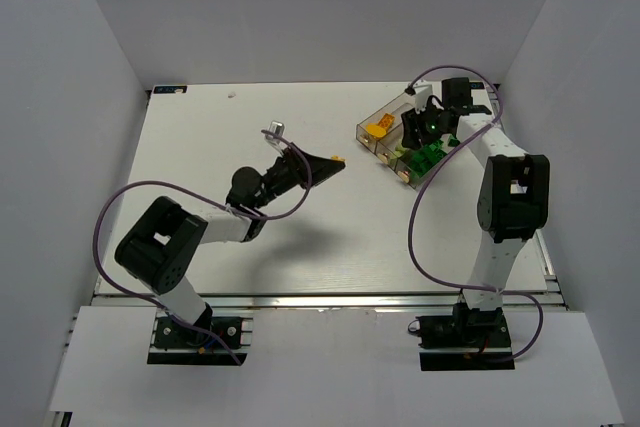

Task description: Sort the legos into containers by color

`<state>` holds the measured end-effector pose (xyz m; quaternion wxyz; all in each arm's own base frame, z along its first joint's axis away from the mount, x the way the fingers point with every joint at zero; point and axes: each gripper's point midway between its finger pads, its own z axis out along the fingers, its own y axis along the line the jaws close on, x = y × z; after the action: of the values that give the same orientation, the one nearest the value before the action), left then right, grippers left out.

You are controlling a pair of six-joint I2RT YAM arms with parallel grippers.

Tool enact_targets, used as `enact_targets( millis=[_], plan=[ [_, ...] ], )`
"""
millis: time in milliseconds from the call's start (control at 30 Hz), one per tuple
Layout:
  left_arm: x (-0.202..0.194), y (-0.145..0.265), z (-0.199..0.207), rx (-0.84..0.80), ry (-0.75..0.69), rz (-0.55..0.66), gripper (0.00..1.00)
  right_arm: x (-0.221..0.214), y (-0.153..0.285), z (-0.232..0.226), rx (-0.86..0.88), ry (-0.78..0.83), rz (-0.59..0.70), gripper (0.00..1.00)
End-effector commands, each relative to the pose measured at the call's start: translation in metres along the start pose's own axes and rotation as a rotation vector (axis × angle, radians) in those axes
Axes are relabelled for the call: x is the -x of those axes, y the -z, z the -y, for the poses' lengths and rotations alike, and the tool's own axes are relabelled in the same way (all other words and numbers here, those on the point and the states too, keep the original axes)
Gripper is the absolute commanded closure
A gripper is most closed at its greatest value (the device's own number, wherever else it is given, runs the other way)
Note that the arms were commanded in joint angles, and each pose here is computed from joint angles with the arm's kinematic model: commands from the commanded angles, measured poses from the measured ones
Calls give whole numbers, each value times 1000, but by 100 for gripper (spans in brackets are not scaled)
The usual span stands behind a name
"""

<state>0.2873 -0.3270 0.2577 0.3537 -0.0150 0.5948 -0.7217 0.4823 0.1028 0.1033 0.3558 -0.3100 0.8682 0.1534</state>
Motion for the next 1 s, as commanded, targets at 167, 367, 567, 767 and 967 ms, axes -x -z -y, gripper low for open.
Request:
enact_targets(
  millis=[167, 367, 567, 767, 967],
  plan=[
    [16, -53, -7, 60, -162, -105, 78, 40, 35, 11, -24, 30, 146, 11],
    [24, -94, -51, 213, -207, -162, 78, 54, 90, 2, 101, 70, 340, 11],
    [32, -120, -112, 386, -250, -183, 77, 44, 122, -31, 241, 207, 445, 22],
    [54, -146, -151, 489, -353, -139, 77, 33, 138, -65, 338, 242, 466, 68],
    [79, -162, -176, 579, -467, -63, 76, 23, 141, -77, 355, 212, 465, 81]
  ],
)
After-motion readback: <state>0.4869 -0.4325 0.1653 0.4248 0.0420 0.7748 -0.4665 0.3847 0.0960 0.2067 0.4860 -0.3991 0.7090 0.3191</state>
